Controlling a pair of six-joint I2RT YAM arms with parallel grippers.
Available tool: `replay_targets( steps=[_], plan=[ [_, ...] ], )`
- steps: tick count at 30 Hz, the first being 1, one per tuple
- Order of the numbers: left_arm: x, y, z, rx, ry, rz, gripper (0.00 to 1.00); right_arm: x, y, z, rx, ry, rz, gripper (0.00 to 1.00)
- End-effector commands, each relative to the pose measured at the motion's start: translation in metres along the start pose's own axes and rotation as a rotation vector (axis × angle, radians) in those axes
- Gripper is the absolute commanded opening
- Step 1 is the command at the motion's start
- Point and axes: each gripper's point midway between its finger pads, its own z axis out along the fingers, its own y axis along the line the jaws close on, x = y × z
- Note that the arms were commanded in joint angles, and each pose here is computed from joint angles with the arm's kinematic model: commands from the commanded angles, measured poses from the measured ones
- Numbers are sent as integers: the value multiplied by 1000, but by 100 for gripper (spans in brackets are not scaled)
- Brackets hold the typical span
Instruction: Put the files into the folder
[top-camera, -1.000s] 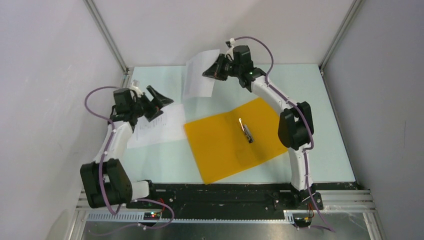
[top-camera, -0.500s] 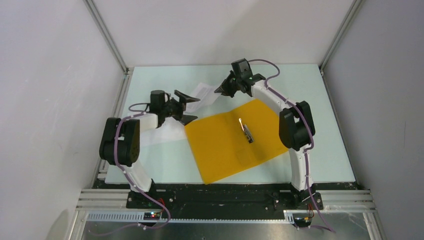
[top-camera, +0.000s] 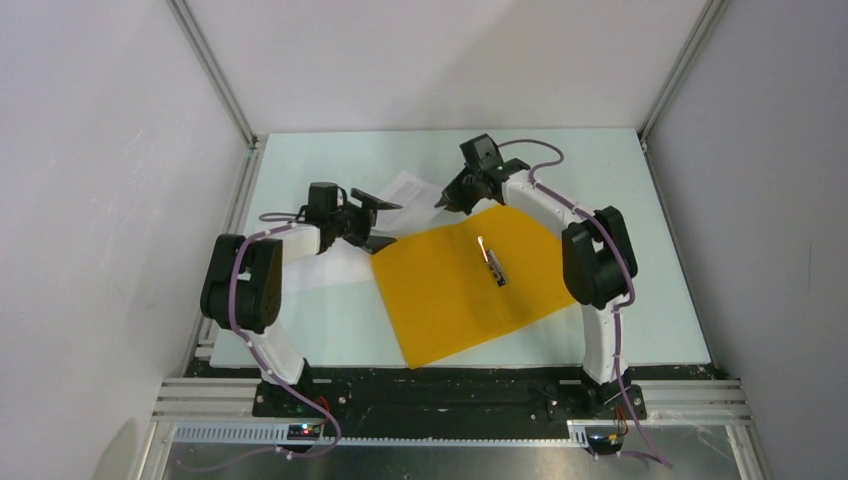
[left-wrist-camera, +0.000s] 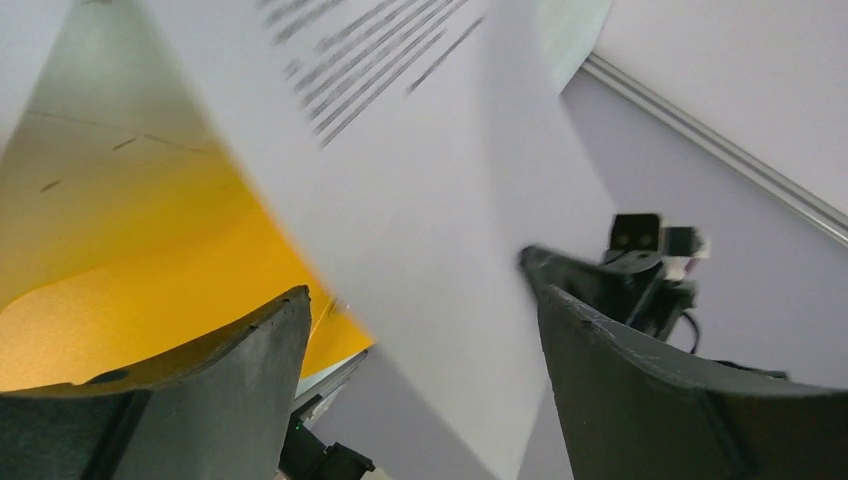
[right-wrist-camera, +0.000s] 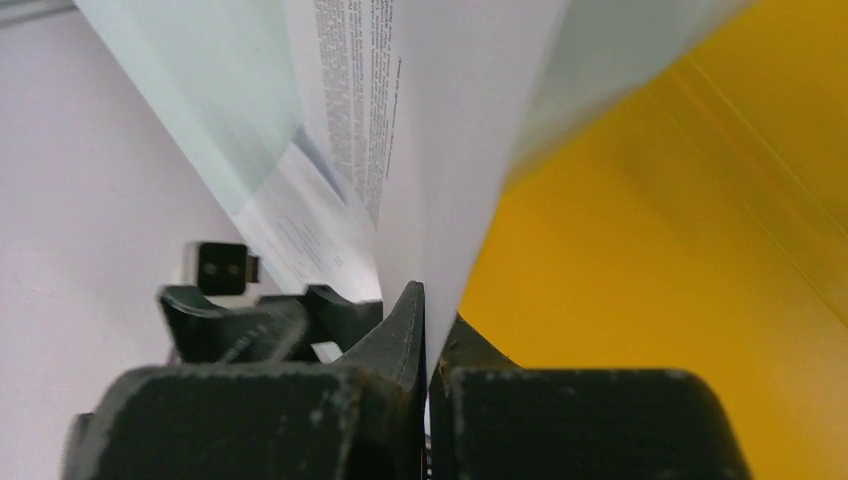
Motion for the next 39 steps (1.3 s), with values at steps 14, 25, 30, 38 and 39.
replay_targets(
  steps=[14, 25, 30, 38, 39],
  plan=[
    [-30, -13, 8, -34, -78, -7, 37, 33, 13, -25, -80, 37, -102, 0],
    [-33, -11, -2, -61, -68, 30, 0, 24, 17, -42, -227, 66, -410, 59],
    [-27, -21, -3, -25, -27, 119, 0, -11, -24, -71, -246, 98, -608, 82],
    [-17, -40, -1, 37, 65, 139, 0, -16, -58, -85, -479, 335, -568, 99],
    [-16, -46, -3, 60, 71, 152, 0, -15, -55, -88, -506, 361, -550, 99]
  ],
)
